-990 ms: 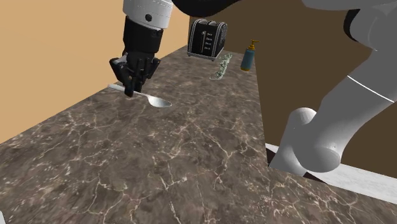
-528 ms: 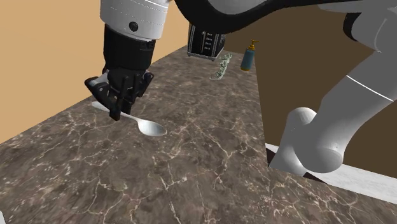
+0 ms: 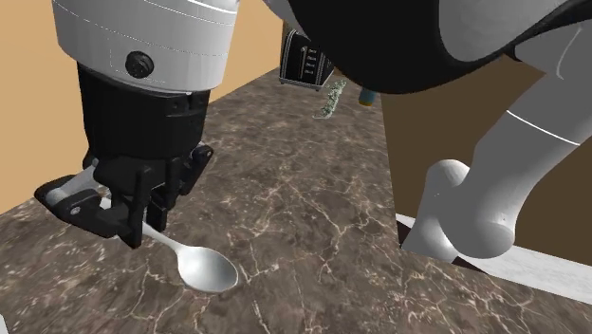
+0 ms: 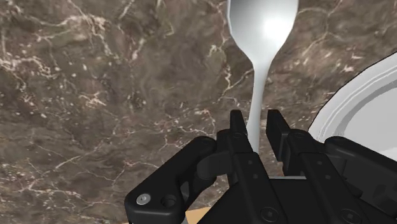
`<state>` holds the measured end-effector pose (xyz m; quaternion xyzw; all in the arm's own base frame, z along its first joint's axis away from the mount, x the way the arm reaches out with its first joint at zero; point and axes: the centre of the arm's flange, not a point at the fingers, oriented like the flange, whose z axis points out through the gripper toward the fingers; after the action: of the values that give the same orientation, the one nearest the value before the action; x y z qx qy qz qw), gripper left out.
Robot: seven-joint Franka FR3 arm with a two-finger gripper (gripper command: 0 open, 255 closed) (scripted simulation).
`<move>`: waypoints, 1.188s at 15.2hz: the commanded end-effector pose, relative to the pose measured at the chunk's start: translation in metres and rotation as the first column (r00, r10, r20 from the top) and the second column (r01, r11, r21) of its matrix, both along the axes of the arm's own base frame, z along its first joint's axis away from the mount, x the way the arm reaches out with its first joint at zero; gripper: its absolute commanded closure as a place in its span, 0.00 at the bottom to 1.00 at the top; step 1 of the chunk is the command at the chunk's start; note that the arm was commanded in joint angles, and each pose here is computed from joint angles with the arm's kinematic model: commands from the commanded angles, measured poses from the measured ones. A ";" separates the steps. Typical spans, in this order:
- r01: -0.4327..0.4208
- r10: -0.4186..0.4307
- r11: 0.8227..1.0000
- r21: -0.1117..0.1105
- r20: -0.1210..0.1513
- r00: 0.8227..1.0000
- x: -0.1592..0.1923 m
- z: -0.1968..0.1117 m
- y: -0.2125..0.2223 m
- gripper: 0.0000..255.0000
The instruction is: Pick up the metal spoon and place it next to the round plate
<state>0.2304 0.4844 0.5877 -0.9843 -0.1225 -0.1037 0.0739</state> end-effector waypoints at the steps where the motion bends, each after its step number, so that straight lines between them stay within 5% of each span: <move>1: 0.003 -0.003 1.000 0.001 0.000 1.000 -0.013 -0.005 0.010 1.00; 18: 0.003 -0.003 1.000 0.001 0.000 1.000 -0.013 -0.079 0.010 1.00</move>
<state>0.2177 0.4939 0.5098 -0.9844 -0.1210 -0.1037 0.0741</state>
